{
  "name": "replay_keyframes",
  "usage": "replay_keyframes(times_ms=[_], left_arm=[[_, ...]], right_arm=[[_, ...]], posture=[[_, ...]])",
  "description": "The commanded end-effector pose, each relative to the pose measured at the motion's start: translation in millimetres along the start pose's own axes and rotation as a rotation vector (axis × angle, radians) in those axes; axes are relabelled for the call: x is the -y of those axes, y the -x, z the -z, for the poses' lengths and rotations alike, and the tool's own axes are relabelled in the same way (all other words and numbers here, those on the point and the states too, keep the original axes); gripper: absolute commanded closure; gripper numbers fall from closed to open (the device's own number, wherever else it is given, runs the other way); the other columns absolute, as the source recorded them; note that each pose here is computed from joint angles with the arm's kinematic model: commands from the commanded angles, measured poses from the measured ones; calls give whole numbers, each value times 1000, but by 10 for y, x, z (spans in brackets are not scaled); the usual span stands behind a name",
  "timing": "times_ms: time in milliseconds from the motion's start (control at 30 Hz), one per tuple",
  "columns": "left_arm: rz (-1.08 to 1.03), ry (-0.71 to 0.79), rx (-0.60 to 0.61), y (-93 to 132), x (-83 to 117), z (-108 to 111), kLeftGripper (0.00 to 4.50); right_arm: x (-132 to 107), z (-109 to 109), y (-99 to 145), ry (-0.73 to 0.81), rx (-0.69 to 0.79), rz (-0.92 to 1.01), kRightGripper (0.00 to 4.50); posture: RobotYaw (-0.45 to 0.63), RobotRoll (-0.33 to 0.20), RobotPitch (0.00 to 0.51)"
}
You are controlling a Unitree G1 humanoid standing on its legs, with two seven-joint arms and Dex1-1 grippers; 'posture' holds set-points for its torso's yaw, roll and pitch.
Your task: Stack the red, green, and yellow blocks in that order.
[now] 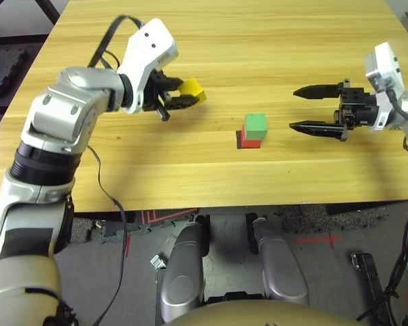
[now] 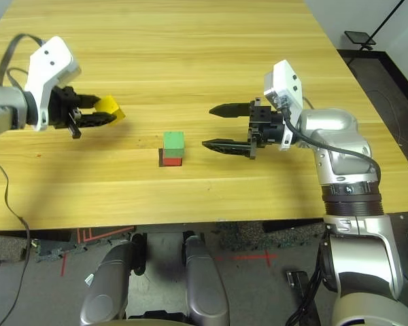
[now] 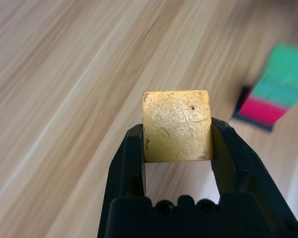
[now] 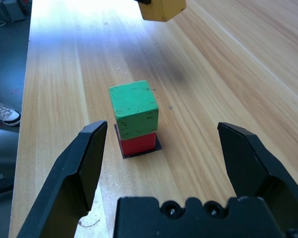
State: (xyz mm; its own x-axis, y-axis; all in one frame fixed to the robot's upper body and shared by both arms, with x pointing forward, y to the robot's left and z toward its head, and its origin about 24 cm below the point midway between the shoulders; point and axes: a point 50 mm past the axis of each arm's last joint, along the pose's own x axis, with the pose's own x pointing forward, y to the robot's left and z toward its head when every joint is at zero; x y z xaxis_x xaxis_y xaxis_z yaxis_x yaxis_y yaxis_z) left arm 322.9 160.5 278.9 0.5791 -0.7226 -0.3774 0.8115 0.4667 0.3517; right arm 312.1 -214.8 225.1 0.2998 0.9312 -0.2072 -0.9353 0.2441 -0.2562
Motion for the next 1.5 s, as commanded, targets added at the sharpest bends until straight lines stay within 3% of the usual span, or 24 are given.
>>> replay_keyframes(times_ms=[33, 300, 600, 933, 1500], left_arm=[[104, -35, -40, -73, 75, -61, 2592], [352, -160, -94, -311, 428, -256, 2592], [387, -234, -30, -490, 480, -557, 2592], [415, -286, -126, -576, 503, -438, 2592], [436, -319, -139, -741, 525, -423, 2592]], right_arm=[[-19, -13, 47, 11, -26, -8, 0], [-30, -54, 132, 17, -52, 0, 0], [-63, -45, 123, 10, -44, 14, 0], [-89, -54, 106, 7, -30, 26, 0], [-102, -24, 102, 2, -17, 38, 0]], posture=[[310, 116, 229], [295, 115, 227], [277, 122, 229], [271, 133, 236], [252, 139, 247]])
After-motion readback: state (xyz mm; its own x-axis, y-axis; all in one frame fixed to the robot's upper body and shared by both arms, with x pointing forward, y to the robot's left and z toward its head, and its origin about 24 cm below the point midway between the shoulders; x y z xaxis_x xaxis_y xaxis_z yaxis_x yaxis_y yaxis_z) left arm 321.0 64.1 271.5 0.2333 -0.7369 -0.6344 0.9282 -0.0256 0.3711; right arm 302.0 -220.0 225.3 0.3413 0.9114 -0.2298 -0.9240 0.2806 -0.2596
